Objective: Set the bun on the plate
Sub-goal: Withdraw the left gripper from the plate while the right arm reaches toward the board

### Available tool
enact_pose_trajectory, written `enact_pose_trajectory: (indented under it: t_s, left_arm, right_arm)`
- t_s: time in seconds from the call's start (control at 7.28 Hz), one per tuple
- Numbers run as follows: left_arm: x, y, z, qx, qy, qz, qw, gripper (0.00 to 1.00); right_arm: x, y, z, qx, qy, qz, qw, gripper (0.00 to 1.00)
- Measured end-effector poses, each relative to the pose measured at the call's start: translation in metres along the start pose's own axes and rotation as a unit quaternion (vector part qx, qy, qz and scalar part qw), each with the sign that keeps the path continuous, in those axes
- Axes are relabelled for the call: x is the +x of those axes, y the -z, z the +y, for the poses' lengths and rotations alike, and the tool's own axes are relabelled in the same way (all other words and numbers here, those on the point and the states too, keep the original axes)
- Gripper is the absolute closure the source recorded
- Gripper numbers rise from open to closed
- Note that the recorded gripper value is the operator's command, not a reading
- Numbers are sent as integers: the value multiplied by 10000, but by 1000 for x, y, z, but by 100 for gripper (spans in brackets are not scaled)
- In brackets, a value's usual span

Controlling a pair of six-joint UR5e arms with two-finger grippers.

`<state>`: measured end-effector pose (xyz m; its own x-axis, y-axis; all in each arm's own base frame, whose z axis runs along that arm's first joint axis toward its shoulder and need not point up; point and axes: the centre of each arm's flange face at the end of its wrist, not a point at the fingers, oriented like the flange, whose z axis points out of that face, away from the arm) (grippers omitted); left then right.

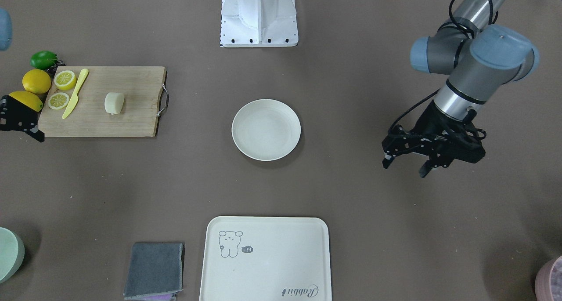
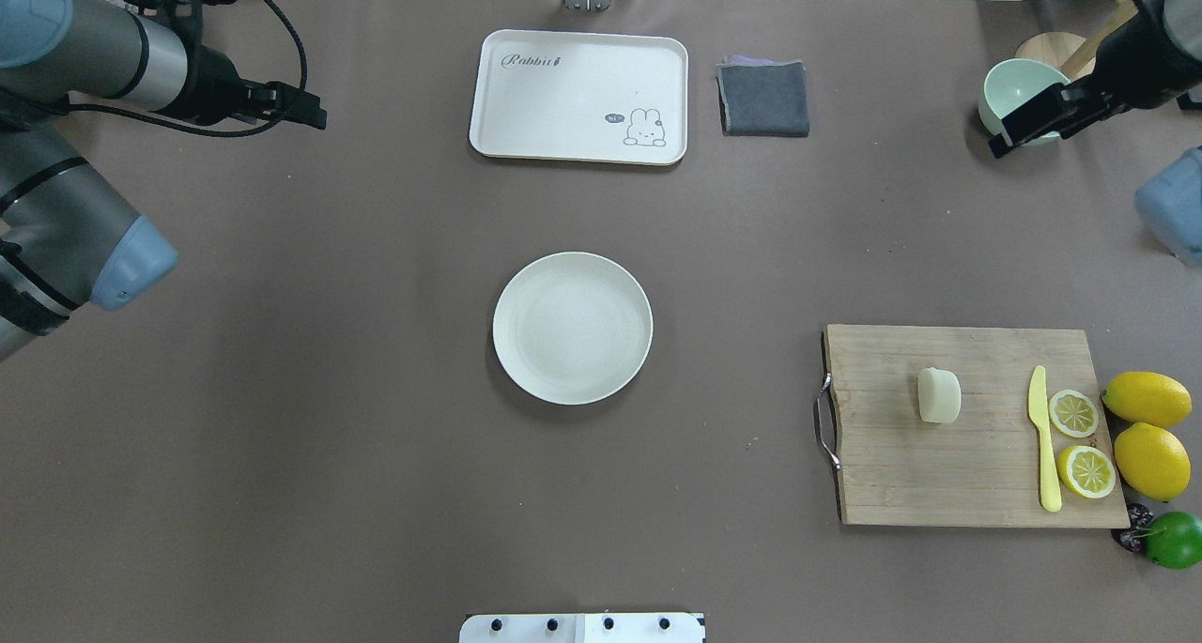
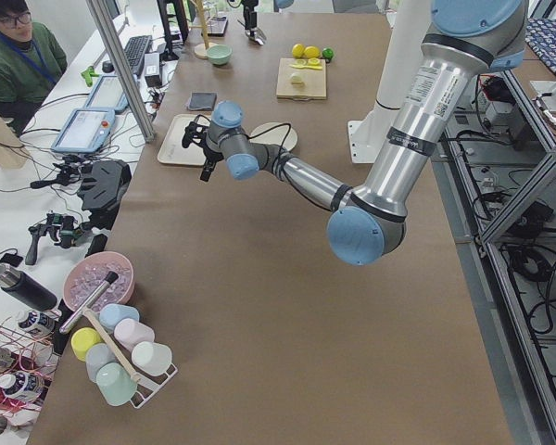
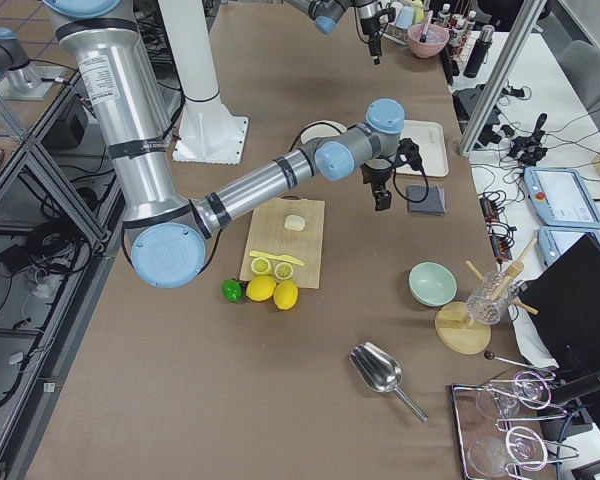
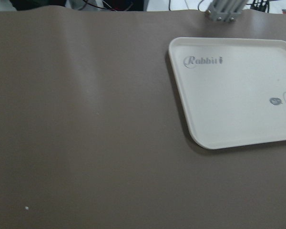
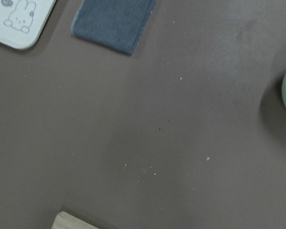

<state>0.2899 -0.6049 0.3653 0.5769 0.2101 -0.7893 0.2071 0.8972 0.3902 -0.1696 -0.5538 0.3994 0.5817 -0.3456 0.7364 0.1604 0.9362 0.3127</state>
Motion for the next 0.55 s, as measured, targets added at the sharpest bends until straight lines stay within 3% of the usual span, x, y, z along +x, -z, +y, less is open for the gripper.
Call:
enact_pose_trajectory:
  t_s: [0.55]
  left_arm:
    - [-77, 14, -33, 104, -785, -499, 9956, 2]
  right_arm:
    - [-16, -63, 34, -495, -330, 284, 9978, 0]
